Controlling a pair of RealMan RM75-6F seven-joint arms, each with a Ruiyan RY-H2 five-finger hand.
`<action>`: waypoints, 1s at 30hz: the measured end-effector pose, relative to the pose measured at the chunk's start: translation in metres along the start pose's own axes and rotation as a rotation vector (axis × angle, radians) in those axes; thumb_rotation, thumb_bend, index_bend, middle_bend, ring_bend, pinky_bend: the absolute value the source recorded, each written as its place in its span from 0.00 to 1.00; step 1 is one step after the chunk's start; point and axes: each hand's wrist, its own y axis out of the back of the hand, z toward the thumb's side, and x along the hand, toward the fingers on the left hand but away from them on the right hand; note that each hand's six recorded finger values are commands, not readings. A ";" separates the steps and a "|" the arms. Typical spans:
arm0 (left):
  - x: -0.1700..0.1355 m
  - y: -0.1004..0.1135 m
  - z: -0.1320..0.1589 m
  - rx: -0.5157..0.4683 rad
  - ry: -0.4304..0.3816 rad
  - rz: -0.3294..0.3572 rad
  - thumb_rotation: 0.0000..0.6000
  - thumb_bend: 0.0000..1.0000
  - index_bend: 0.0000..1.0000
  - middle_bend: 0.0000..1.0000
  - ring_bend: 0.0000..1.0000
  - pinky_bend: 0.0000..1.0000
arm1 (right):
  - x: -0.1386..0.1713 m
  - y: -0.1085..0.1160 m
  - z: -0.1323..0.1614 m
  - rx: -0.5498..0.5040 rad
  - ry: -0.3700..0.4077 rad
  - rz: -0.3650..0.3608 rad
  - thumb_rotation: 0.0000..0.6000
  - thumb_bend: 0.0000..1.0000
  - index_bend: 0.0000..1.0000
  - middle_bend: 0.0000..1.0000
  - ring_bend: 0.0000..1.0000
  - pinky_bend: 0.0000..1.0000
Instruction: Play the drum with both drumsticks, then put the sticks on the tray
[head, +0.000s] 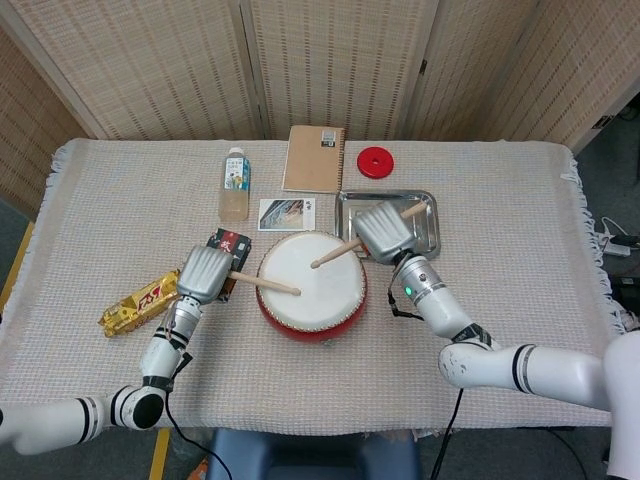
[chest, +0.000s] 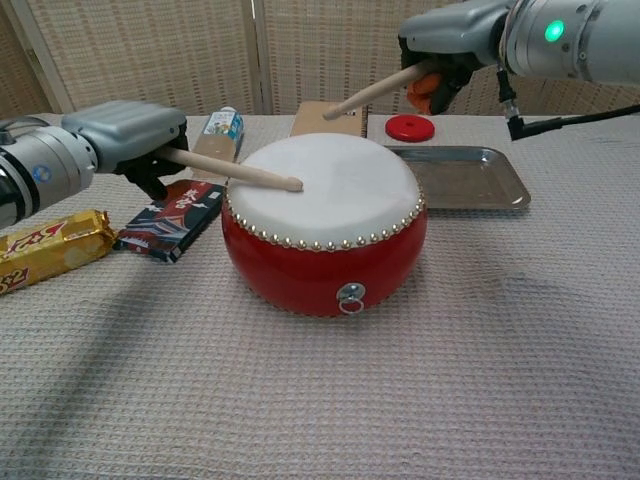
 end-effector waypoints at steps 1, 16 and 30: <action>0.000 0.001 0.000 0.002 0.004 0.005 1.00 0.46 1.00 1.00 1.00 1.00 | 0.001 0.002 -0.001 0.002 0.001 -0.003 1.00 0.69 1.00 1.00 1.00 1.00; -0.006 0.031 -0.012 -0.054 0.027 0.085 1.00 0.46 1.00 1.00 1.00 1.00 | -0.018 -0.048 0.006 0.164 -0.030 0.098 1.00 0.69 1.00 1.00 1.00 1.00; -0.005 0.032 -0.014 -0.040 0.047 0.106 1.00 0.46 1.00 1.00 1.00 1.00 | -0.013 -0.039 0.003 0.156 -0.023 0.092 1.00 0.69 1.00 1.00 1.00 1.00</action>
